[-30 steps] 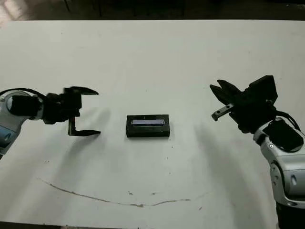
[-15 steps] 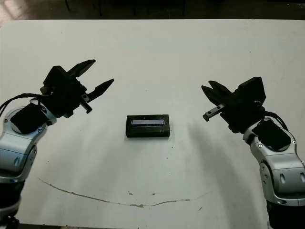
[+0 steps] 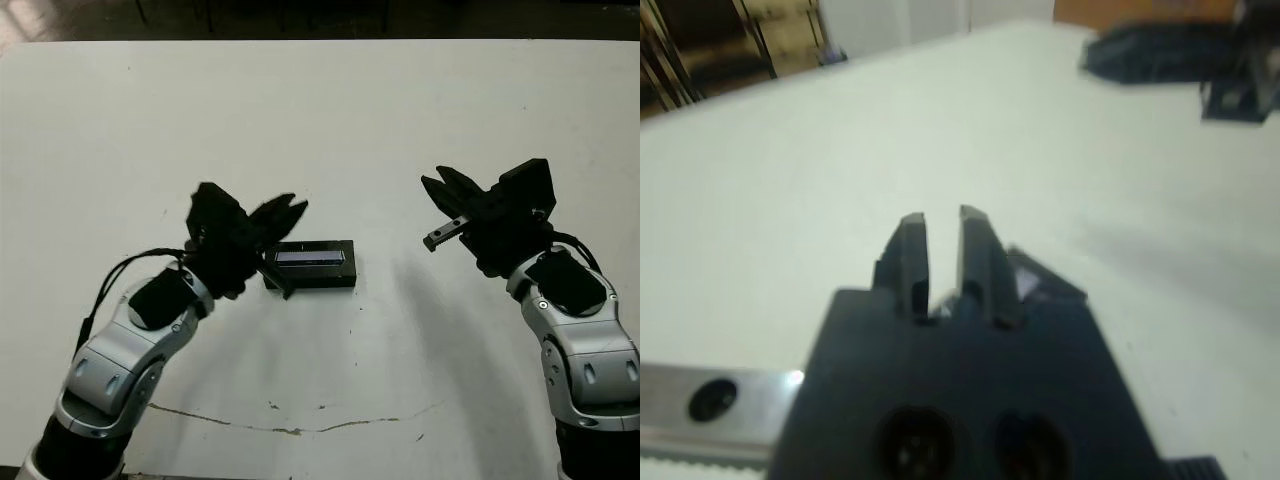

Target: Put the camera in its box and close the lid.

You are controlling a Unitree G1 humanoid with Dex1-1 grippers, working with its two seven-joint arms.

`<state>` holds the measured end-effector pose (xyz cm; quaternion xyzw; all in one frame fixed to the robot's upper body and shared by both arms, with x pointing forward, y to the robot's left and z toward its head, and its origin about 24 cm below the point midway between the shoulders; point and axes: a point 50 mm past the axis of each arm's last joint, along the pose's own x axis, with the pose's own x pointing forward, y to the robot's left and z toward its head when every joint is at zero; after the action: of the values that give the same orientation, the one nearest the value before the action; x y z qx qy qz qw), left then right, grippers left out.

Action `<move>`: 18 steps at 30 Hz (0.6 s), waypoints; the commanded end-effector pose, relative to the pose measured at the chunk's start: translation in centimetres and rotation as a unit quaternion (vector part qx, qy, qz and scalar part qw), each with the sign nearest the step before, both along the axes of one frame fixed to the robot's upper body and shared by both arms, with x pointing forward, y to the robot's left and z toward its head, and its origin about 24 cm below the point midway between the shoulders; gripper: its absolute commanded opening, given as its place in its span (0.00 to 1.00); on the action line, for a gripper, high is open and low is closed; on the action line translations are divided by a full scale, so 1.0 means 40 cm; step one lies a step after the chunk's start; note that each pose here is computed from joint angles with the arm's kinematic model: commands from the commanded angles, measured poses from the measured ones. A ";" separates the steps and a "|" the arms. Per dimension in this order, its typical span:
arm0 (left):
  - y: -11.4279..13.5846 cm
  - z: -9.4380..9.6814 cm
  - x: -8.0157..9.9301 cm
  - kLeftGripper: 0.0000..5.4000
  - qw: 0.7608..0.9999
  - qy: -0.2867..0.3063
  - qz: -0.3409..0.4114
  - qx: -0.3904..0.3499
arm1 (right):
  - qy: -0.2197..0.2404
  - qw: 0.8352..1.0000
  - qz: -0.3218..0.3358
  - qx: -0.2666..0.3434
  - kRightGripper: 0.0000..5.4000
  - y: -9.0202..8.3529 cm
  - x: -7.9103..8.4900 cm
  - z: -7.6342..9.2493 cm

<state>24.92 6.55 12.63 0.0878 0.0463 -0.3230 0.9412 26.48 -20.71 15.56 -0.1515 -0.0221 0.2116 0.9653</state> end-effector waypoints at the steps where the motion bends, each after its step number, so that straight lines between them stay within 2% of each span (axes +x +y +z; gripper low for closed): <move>1: -0.005 -0.046 -0.008 0.00 0.998 0.056 0.005 0.016 | 0.005 1.000 -0.006 -0.003 0.00 -0.006 -0.006 -0.011; 8: -0.015 -0.117 -0.010 0.00 0.985 0.164 0.019 0.048 | 0.007 1.000 -0.006 0.002 0.00 -0.006 -0.007 -0.014; 18: 0.009 -0.146 -0.018 0.00 0.973 0.220 0.018 0.073 | 0.008 1.000 -0.007 0.004 0.00 -0.007 -0.008 -0.015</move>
<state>25.08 5.66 9.91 0.0767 0.1812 -0.3273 0.9242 26.32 -20.83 15.47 -0.1524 -0.0242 0.2097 0.9655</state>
